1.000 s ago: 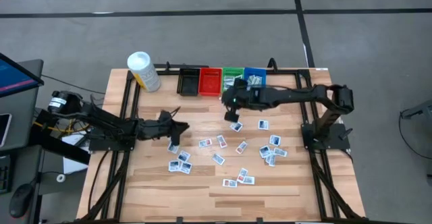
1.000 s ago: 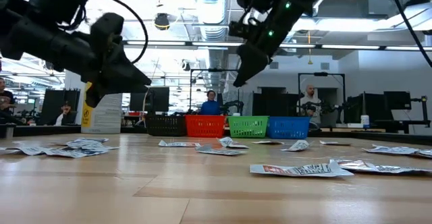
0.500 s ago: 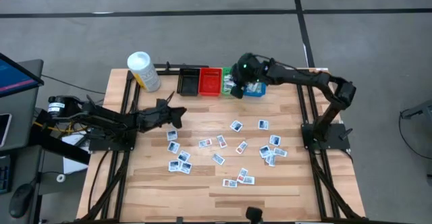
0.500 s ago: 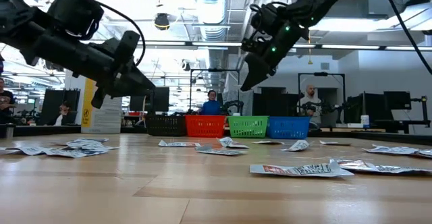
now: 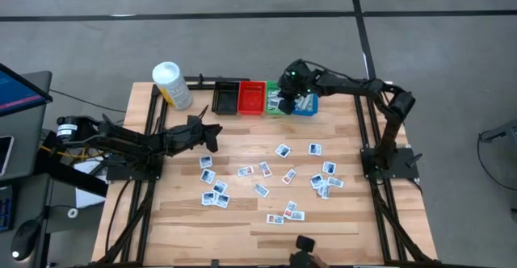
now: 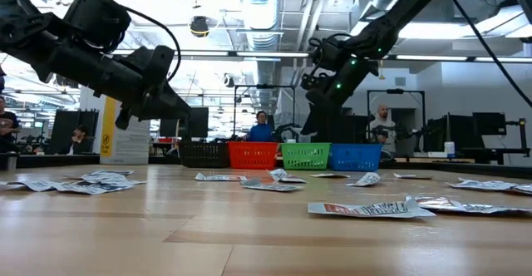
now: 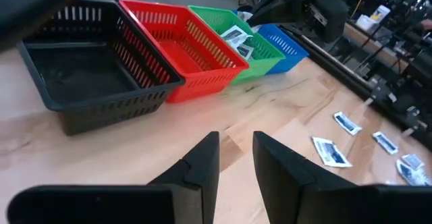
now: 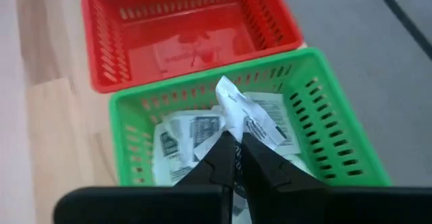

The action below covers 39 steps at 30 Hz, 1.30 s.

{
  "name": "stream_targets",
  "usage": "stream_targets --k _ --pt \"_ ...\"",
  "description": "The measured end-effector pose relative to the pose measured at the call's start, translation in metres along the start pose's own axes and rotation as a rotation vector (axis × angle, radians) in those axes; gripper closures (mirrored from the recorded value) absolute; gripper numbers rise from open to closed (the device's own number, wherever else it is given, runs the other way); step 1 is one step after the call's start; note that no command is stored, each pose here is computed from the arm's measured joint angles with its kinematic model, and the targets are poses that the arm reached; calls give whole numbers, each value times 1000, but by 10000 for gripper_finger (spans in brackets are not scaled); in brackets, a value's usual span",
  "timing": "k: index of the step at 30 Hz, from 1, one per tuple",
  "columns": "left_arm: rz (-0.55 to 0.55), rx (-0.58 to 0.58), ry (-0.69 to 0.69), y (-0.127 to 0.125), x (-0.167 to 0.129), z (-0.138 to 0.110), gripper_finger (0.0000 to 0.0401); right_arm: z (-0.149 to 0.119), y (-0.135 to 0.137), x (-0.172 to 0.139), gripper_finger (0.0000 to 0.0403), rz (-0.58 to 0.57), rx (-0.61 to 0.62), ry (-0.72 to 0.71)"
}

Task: Pick & Place First Aid Supplies
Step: Put the towelette pack into the green bin, then put the alcohol pad into the red bin

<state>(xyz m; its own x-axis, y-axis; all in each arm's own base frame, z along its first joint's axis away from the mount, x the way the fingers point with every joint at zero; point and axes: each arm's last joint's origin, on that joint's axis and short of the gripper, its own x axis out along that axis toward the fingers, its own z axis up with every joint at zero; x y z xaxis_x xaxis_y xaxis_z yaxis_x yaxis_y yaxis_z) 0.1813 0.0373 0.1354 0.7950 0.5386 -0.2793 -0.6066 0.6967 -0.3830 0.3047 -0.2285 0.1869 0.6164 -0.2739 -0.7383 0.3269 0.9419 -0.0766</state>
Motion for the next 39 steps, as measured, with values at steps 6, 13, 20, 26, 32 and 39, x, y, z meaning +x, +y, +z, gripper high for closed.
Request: stream_targets --k 6,13,20,26,32,39 --pt "-1 0 -18 0 0 2 310 4 5 -1 354 2 -15 -21" --pt "-23 -40 -9 -1 0 2 310 4 3 -2 280 -17 -12 -12" --pt "-81 -42 26 -3 0 1 310 6 12 -1 270 -34 -36 -7" --pt "-143 -27 58 -12 -4 -4 310 11 29 1 289 -3 -65 -14" --pt "-181 -14 75 -18 -8 -8 310 20 49 -7 295 19 -89 -45" --pt "-255 50 77 -28 -15 -10 310 42 73 -55 295 -13 -86 -152"
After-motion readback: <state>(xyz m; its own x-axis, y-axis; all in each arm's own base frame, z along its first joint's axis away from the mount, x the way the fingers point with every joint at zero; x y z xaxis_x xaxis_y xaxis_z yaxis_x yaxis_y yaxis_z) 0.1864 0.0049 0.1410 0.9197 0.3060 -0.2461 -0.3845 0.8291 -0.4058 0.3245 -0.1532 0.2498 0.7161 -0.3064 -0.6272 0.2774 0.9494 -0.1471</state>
